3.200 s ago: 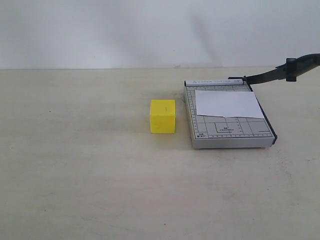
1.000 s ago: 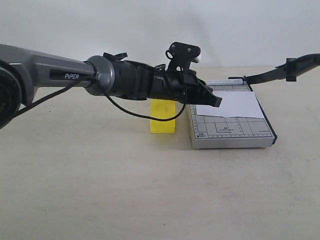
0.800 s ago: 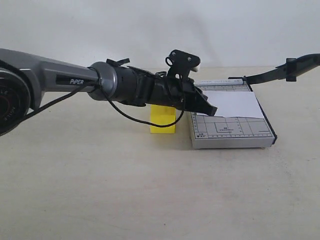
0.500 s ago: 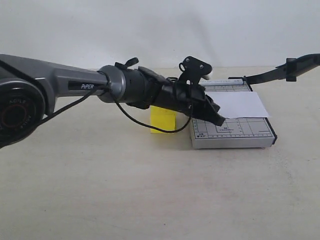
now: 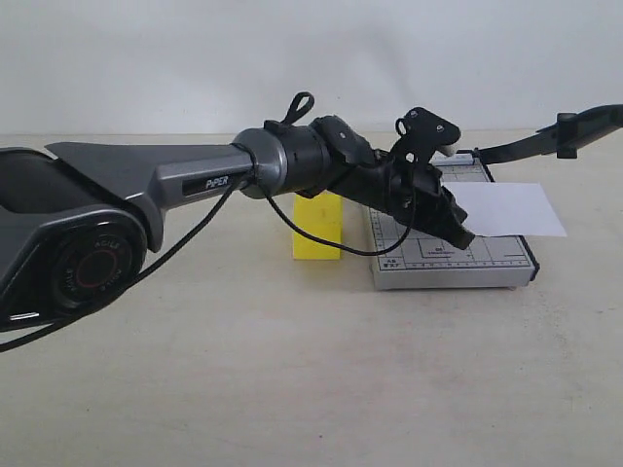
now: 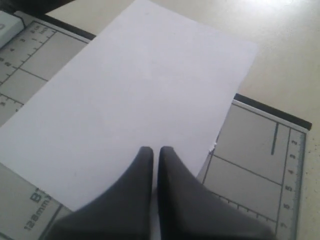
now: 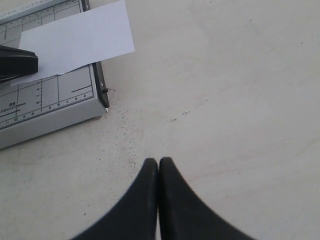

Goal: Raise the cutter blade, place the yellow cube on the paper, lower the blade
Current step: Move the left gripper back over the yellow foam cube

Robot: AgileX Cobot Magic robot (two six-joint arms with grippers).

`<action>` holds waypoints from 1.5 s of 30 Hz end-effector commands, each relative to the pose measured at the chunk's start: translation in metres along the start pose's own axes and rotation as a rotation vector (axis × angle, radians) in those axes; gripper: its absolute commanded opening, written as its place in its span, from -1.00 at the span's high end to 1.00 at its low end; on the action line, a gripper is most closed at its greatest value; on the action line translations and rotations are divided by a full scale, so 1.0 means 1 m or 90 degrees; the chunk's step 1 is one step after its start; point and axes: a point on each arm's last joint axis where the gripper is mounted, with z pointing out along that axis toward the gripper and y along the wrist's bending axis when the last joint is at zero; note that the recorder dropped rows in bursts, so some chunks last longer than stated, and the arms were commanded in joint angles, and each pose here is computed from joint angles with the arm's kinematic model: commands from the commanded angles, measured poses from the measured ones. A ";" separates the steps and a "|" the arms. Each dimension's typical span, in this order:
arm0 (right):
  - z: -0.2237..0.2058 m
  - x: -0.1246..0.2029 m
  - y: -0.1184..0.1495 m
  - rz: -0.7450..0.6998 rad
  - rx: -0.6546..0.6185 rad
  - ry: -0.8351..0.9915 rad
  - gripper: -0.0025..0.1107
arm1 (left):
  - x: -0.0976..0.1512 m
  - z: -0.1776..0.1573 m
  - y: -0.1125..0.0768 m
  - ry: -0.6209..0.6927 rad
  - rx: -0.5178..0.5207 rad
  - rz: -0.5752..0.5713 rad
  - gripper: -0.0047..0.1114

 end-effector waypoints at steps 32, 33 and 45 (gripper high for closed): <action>0.000 0.002 0.000 -0.009 -0.001 0.005 0.96 | 0.047 -0.191 -0.041 -0.164 -0.514 -0.185 0.84; 0.000 0.002 0.000 -0.009 -0.001 0.005 0.96 | 0.048 -0.190 -0.042 -0.153 -0.503 -0.188 0.82; 0.000 0.002 0.000 -0.002 -0.001 0.005 0.96 | 0.070 -0.164 -0.033 -0.176 -0.513 -0.283 -0.97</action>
